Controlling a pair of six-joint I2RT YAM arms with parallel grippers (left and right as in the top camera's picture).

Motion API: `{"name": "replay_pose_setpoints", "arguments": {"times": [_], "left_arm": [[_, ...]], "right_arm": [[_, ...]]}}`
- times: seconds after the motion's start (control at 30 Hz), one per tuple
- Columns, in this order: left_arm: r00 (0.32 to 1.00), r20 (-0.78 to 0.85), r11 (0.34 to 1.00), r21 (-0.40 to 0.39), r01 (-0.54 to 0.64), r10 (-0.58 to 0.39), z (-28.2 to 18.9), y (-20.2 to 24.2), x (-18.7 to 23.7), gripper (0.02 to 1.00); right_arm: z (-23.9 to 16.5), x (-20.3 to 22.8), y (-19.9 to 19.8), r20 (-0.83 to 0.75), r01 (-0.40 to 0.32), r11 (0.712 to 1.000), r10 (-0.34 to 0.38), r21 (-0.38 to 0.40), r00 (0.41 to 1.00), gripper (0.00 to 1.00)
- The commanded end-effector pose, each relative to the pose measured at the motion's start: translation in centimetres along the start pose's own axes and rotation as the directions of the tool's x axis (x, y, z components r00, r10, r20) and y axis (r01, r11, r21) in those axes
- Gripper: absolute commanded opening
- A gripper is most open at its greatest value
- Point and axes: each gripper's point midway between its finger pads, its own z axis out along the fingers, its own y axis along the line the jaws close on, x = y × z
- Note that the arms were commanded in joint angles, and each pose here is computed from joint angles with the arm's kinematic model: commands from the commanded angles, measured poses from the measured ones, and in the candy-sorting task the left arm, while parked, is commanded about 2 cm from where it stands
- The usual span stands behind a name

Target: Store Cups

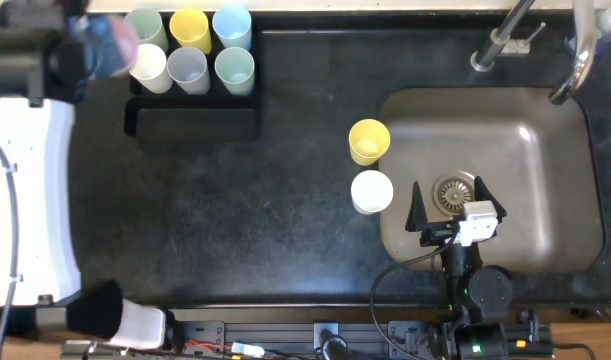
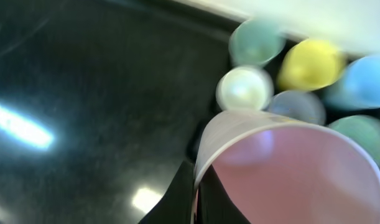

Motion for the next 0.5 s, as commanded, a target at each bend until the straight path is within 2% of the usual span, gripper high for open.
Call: {"name": "replay_pose_setpoints", "arguments": {"times": [0.03, 0.13, 0.5], "left_arm": [[0.991, -0.132, 0.998, 0.061, -0.013, 0.021, 4.0, 1.8, 3.9, 0.034], [0.986, -0.163, 0.996, 0.093, -0.016, 0.031, 6.5, 1.9, 5.3, 0.034], [0.979, -0.194, 0.991, 0.125, -0.037, 0.061, 12.4, 0.6, 8.0, 0.036]], "right_arm": [[0.0, 0.3, 0.2, 0.003, -0.004, 1.0, 0.005, -0.01, 1.0, 0.998], [0.0, 0.3, 0.2, 0.003, -0.004, 1.0, 0.005, -0.01, 1.0, 0.998], [0.0, 0.3, 0.2, 0.003, -0.004, 1.0, 0.005, -0.01, 1.0, 0.998]]}}
